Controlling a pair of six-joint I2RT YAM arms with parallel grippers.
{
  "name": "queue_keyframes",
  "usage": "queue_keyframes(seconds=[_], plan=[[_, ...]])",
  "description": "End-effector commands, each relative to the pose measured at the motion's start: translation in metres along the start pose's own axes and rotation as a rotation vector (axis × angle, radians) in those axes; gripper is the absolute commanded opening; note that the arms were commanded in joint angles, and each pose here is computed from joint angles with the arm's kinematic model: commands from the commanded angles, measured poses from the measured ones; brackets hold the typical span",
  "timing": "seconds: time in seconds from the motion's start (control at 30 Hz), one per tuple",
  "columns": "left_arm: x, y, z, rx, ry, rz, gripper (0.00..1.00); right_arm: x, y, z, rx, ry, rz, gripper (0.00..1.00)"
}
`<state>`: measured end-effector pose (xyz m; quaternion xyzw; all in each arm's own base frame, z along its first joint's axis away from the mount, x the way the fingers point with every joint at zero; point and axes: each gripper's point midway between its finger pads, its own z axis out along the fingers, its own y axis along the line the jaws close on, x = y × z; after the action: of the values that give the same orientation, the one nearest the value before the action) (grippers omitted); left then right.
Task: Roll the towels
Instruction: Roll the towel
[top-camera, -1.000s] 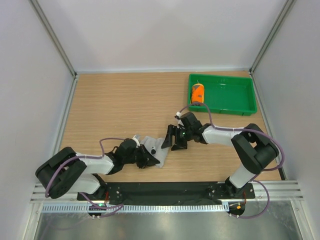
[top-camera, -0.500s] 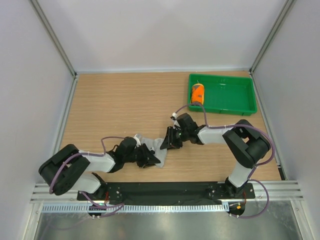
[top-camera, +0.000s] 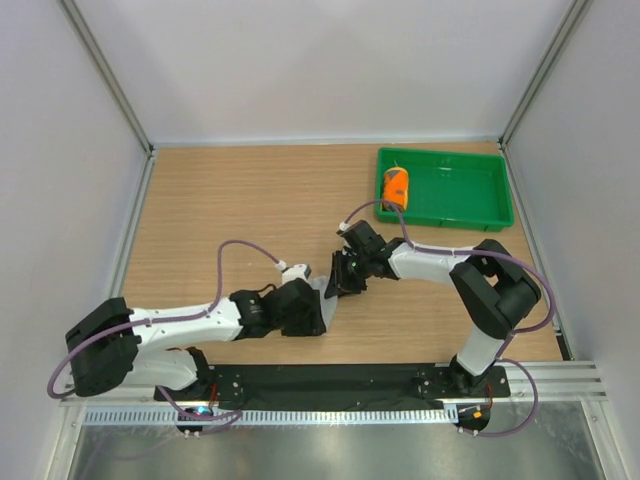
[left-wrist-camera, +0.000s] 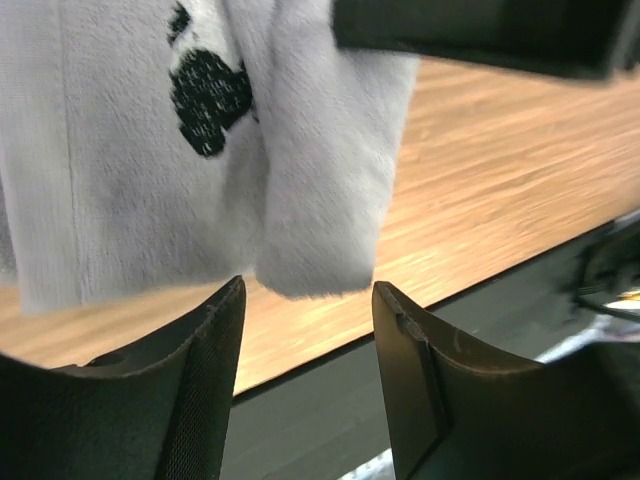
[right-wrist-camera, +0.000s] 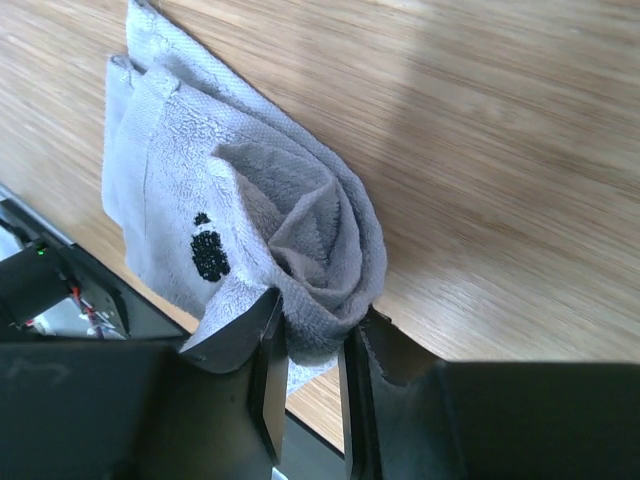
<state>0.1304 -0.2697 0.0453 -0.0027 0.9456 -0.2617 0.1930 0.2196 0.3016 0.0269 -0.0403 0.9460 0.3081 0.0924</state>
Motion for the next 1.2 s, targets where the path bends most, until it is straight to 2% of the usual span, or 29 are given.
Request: queue_keyframes(seconds=[0.0,0.03,0.17,0.2,0.63,0.8,1.0,1.17], plan=[[-0.011,0.016,-0.011,-0.218,-0.102,0.209,0.55,0.000,-0.012,-0.011,0.109,-0.001,-0.038,0.27],[-0.017,0.000,-0.017,-0.216,-0.147,0.272,0.55,0.002,-0.013,-0.012,0.120,0.008,-0.044,0.27],[-0.020,-0.025,-0.022,-0.263,-0.216,0.433,0.57,0.001,-0.009,-0.017,0.135,0.012,-0.055,0.27],[-0.022,-0.044,-0.024,-0.281,-0.265,0.539,0.59,0.001,-0.005,-0.020,0.132,0.018,-0.062,0.26],[-0.028,-0.066,0.005,-0.313,-0.358,0.672,0.61,0.005,0.004,-0.033,0.117,0.021,-0.082,0.27],[-0.018,-0.069,0.019,-0.289,-0.343,0.692,0.60,0.006,0.005,-0.034,0.108,0.022,-0.080,0.27],[-0.008,-0.086,0.018,-0.284,-0.398,0.748,0.60,0.008,0.004,-0.032,0.108,0.030,-0.076,0.27],[-0.007,-0.073,0.023,-0.364,-0.393,0.769,0.59,0.008,0.006,-0.034,0.106,0.029,-0.079,0.27]])
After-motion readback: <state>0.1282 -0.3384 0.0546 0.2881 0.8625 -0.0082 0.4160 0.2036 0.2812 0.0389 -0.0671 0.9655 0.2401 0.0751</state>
